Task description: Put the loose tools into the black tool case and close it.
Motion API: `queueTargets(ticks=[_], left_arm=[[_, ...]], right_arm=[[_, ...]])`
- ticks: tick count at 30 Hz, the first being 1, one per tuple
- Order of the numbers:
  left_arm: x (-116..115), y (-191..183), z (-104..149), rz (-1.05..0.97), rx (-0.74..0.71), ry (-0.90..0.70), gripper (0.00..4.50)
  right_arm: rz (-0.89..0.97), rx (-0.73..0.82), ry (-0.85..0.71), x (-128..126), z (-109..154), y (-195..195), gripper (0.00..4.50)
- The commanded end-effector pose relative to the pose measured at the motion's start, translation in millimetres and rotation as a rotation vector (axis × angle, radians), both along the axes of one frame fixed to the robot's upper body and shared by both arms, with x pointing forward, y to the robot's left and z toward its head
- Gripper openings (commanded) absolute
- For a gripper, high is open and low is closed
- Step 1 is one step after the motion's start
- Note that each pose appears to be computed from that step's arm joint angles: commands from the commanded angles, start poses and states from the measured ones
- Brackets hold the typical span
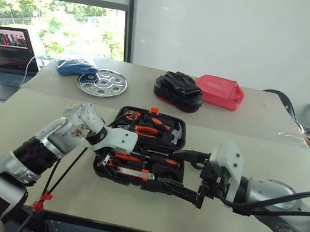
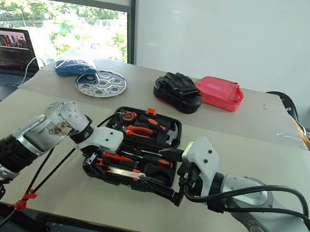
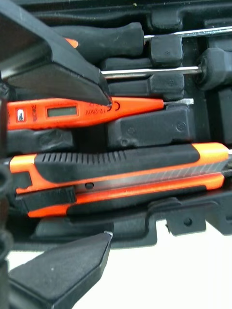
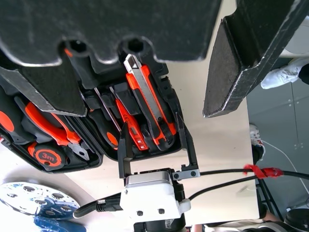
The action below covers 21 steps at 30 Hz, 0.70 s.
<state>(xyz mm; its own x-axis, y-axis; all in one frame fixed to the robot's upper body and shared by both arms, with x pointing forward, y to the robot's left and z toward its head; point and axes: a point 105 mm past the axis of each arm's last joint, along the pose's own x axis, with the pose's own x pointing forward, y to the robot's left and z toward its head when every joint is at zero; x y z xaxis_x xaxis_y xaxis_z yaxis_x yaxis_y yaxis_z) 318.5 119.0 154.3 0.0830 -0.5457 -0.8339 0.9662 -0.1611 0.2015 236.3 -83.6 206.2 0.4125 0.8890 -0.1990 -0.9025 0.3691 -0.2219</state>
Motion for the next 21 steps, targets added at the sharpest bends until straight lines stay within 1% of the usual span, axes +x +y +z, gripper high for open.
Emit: queueTargets(ticks=[1,2,4,5,7,8,9,10,11,12,13,18,21], left_arm=[[9,4,26,0.013,-0.054,-0.051,3.74],[10,4,26,0.012,-0.057,-0.053,3.33],[11,3,26,0.006,-0.062,-0.062,2.72],[12,2,25,0.001,-0.065,-0.072,2.26],[12,1,22,-0.011,-0.071,-0.071,1.58],[11,-1,20,-0.019,-0.078,-0.071,1.40],[11,-3,18,-0.020,-0.080,-0.069,0.84],[10,-4,16,-0.023,-0.081,-0.065,0.69],[9,-5,14,-0.028,-0.081,-0.058,0.25],[8,-5,12,-0.031,-0.078,-0.053,0.08],[8,-5,9,-0.027,-0.072,-0.053,0.03],[5,-4,-3,-0.026,-0.038,-0.030,0.03],[6,-5,-4,-0.020,-0.038,-0.031,0.03]], right_arm=[[0.011,0.015,-0.049,-2,9,2,4.50],[0.011,0.015,-0.049,-2,9,2,4.50],[0.012,0.014,-0.050,-2,9,2,4.50],[0.012,0.014,-0.050,-1,9,2,4.50],[0.012,0.012,-0.052,-1,9,2,4.50],[0.011,0.011,-0.052,-1,9,2,4.50],[0.011,0.011,-0.052,0,9,2,4.50],[0.010,0.010,-0.052,0,9,2,4.50],[0.009,0.009,-0.052,0,9,2,4.50],[0.009,0.009,-0.052,0,9,2,4.50],[0.008,0.009,-0.052,0,9,2,4.50],[0.007,0.008,-0.051,-1,9,1,4.50],[0.005,0.008,-0.050,-1,9,1,4.50]])
